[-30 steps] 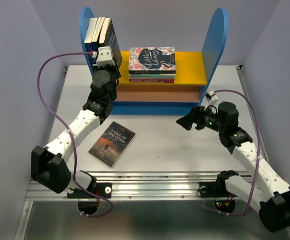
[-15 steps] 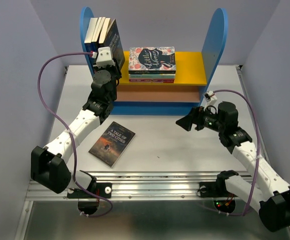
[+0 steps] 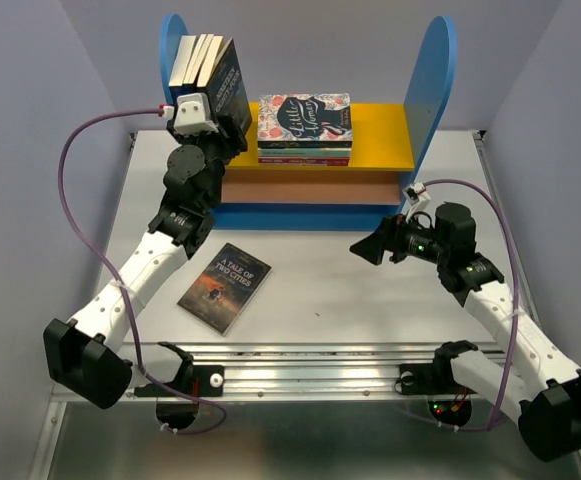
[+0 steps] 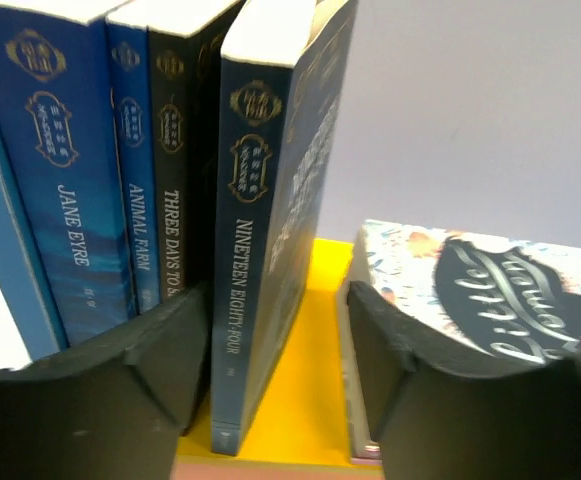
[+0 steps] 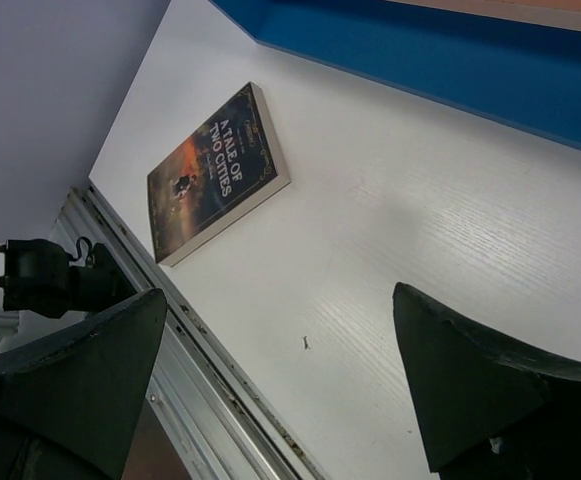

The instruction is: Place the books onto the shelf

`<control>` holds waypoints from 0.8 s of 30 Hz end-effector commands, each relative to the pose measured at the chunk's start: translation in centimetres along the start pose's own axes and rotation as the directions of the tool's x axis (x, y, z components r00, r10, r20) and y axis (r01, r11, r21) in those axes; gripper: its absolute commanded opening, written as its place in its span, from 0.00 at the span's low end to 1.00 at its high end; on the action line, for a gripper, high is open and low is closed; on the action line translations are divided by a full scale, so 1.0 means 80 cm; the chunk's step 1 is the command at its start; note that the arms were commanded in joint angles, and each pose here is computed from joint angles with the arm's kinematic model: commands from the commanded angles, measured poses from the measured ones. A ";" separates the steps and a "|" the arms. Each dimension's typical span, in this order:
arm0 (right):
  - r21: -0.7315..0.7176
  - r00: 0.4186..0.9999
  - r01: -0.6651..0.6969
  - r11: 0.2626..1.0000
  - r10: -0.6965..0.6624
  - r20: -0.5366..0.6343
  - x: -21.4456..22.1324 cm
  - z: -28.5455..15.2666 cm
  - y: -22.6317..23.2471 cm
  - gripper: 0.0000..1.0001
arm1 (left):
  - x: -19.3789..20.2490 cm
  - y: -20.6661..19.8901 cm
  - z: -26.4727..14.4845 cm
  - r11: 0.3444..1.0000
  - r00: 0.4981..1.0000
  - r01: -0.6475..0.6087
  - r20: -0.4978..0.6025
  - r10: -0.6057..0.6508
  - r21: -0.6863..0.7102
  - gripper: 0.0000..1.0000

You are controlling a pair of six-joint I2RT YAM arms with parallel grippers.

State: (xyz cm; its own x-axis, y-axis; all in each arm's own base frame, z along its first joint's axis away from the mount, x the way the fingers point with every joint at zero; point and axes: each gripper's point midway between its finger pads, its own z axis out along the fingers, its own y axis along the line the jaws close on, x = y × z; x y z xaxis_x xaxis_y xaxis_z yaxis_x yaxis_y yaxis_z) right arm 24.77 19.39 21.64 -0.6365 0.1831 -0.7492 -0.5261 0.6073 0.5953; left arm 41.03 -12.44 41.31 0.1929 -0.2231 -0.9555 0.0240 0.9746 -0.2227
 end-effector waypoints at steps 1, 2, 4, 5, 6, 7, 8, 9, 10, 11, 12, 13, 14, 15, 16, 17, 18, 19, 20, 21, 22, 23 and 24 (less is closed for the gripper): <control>-0.057 0.999 0.046 0.997 -0.044 0.028 -0.013 -0.001 0.016 1.00 | -0.077 -0.003 -0.016 0.994 0.987 0.100 0.123 -0.104 0.037 0.77; -0.060 0.998 0.049 0.997 -0.047 0.030 -0.014 -0.002 0.018 1.00 | -0.088 -0.007 -0.024 0.990 0.983 0.121 0.133 -0.129 0.069 0.81; -0.072 0.998 0.052 0.996 -0.050 0.029 -0.013 -0.003 0.021 1.00 | -0.098 -0.013 -0.035 0.983 0.977 0.142 0.142 -0.157 0.114 0.89; -0.079 0.998 0.052 0.996 -0.050 0.028 -0.013 -0.003 0.022 1.00 | -0.112 -0.014 -0.045 0.978 0.971 0.158 0.158 -0.179 0.136 0.90; -0.088 0.998 0.054 0.995 -0.052 0.028 -0.013 -0.004 0.025 1.00 | -0.119 -0.015 -0.052 0.974 0.968 0.165 0.165 -0.190 0.155 0.99; -0.092 0.998 0.054 0.994 -0.051 0.027 -0.013 -0.004 0.025 1.00 | -0.127 -0.017 -0.057 0.970 0.964 0.173 0.174 -0.203 0.173 0.99; -0.094 0.998 0.054 0.994 -0.051 0.026 -0.013 -0.004 0.026 1.00 | -0.135 -0.020 -0.064 0.965 0.960 0.175 0.182 -0.212 0.198 0.99; -0.098 0.998 0.053 0.994 -0.051 0.026 -0.013 -0.004 0.026 1.00 | -0.150 -0.019 -0.074 0.959 0.953 0.182 0.201 -0.226 0.217 0.99; -0.105 0.998 0.056 0.993 -0.054 0.024 -0.012 -0.004 0.028 1.00 | -0.158 -0.020 -0.079 0.954 0.947 0.191 0.211 -0.241 0.232 0.99; -0.108 0.998 0.054 0.993 -0.052 0.022 -0.012 -0.004 0.028 1.00 | -0.164 -0.024 -0.085 0.947 0.946 0.189 0.212 -0.247 0.259 0.99; -0.112 0.998 0.054 0.992 -0.052 0.021 -0.012 -0.004 0.029 1.00 | -0.177 -0.024 -0.095 0.941 0.939 0.191 0.228 -0.258 0.280 0.99; -0.116 0.998 0.054 0.992 -0.052 0.022 -0.012 -0.004 0.030 1.00 | -0.182 -0.030 -0.102 0.930 0.936 0.193 0.227 -0.271 0.314 0.99; -0.117 0.999 0.052 0.992 -0.050 0.020 -0.011 -0.003 0.030 1.00 | -0.191 -0.030 -0.112 0.922 0.930 0.194 0.236 -0.281 0.335 0.99; -0.120 0.999 0.052 0.991 -0.050 0.019 -0.010 -0.004 0.030 1.00 | -0.194 -0.031 -0.117 0.918 0.929 0.192 0.237 -0.284 0.347 0.99; -0.121 0.999 0.050 0.991 -0.049 0.018 -0.010 -0.004 0.031 1.00 | -0.191 -0.032 -0.122 0.913 0.933 0.197 0.217 -0.287 0.358 0.99; -0.122 0.999 0.051 0.991 -0.050 0.019 -0.011 -0.004 0.031 1.00 | -0.190 -0.030 -0.126 0.913 0.935 0.201 0.207 -0.287 0.356 0.99; -0.124 0.999 0.047 0.991 -0.046 0.016 -0.009 -0.004 0.031 1.00 | -0.195 -0.027 -0.135 0.910 0.934 0.209 0.202 -0.294 0.358 0.99; -0.127 0.999 0.050 0.991 -0.048 0.016 -0.009 -0.004 0.032 1.00 | -0.187 -0.025 -0.139 0.910 0.940 0.215 0.178 -0.291 0.353 0.99; -0.129 0.999 0.046 0.991 -0.045 0.012 -0.007 -0.004 0.032 1.00 | -0.179 -0.018 -0.151 0.899 0.934 0.276 0.127 -0.335 0.340 0.99; -0.121 0.999 0.038 0.992 -0.036 0.018 -0.008 -0.004 0.030 1.00 | -0.171 -0.018 -0.161 0.887 0.931 0.303 0.092 -0.354 0.349 0.99; -0.070 0.999 0.029 0.997 -0.026 0.042 -0.013 -0.003 0.021 1.00 | -0.134 -0.019 -0.166 0.880 0.936 0.321 0.022 -0.350 0.351 0.99; -0.037 0.998 0.026 0.999 -0.024 0.056 -0.016 -0.003 0.014 1.00 | -0.123 -0.026 -0.180 0.849 0.928 0.348 -0.017 -0.372 0.398 0.99; -0.004 0.997 0.029 1.000 -0.029 0.067 -0.015 -0.004 0.006 1.00 | -0.099 -0.025 -0.198 0.815 0.907 0.405 -0.070 -0.415 0.415 0.99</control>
State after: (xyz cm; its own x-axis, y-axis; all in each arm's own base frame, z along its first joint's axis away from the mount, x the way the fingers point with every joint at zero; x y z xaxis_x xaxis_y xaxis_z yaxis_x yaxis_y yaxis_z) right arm 24.00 20.03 22.25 -0.6425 0.1730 -0.7465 -0.5608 0.5576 0.6120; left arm 26.19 -11.02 51.42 0.2878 -0.5240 -0.8016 0.4133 0.8230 -0.3896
